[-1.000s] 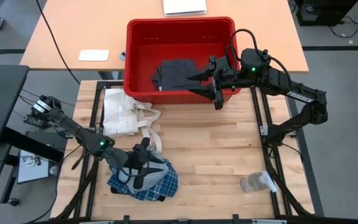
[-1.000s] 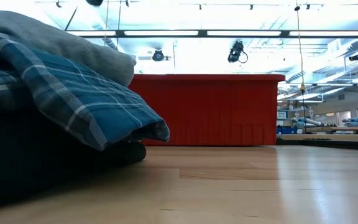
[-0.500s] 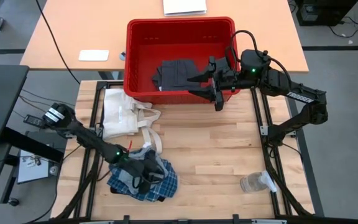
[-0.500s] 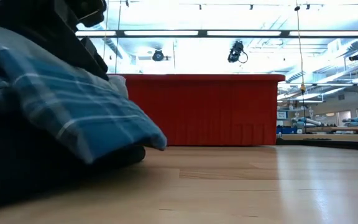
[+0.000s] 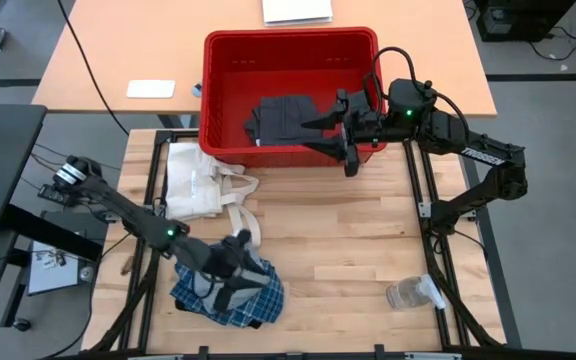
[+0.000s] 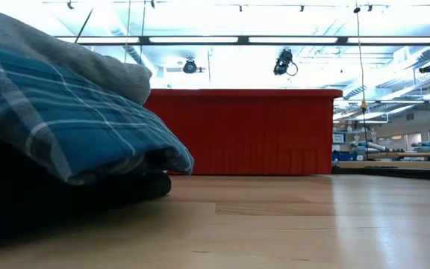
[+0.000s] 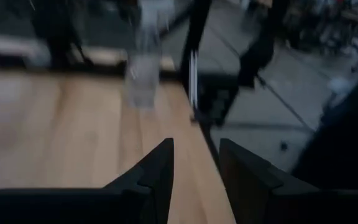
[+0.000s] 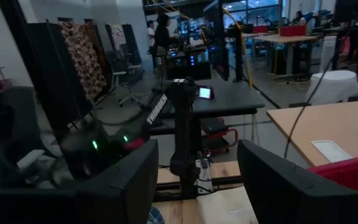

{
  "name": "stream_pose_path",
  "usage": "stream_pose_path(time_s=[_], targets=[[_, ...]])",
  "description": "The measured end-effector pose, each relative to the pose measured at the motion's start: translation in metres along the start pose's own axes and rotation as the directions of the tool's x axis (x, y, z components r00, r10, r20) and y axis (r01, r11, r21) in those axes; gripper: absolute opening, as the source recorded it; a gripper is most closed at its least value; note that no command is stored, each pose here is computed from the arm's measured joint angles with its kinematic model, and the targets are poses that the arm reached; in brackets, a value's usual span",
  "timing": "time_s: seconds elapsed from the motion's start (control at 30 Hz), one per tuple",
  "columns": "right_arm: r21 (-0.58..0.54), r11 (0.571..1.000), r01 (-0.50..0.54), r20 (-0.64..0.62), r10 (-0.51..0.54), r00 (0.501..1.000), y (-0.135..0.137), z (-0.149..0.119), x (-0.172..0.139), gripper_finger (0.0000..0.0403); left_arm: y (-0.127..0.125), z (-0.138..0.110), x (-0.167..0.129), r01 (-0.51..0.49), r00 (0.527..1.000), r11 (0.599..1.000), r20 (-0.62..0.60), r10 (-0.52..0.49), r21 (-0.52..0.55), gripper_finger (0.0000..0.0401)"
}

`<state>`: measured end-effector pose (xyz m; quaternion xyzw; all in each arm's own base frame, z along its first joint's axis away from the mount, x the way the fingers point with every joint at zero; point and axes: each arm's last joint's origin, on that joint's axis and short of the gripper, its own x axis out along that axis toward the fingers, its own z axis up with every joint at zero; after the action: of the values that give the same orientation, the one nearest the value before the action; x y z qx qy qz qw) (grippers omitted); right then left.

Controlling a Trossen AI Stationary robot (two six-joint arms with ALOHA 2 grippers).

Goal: Fold laundry
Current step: Remove the gray shorts from the red bin

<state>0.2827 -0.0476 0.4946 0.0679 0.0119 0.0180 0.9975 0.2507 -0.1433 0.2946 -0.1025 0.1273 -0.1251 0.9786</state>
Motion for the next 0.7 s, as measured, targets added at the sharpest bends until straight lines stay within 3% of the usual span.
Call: stream_pose_path(time_s=[0.23,0.4,0.53,0.7], targets=[[0.003,1.000,0.013,0.007,-0.013,1.000,0.000,0.001,0.000,0.0226,0.009,0.056,-0.010,-0.103,0.983,0.994,0.160,0.094,0.048,0.0132],[-0.004,0.999,0.054,0.013,-0.054,0.998,-0.003,0.001,-0.001,0.0226,0.024,0.064,-0.008,-0.156,0.974,0.987,0.174,0.148,0.030,0.0132],[-0.004,0.997,0.078,0.020,-0.078,0.997,-0.010,0.003,-0.003,0.0226,0.031,0.063,-0.008,-0.177,0.970,0.980,0.156,0.189,-0.088,0.0132],[0.011,0.996,0.094,-0.014,-0.093,0.996,-0.015,-0.001,-0.004,0.0226,0.055,0.069,-0.007,-0.267,0.933,0.934,0.177,0.312,-0.238,0.0132]])
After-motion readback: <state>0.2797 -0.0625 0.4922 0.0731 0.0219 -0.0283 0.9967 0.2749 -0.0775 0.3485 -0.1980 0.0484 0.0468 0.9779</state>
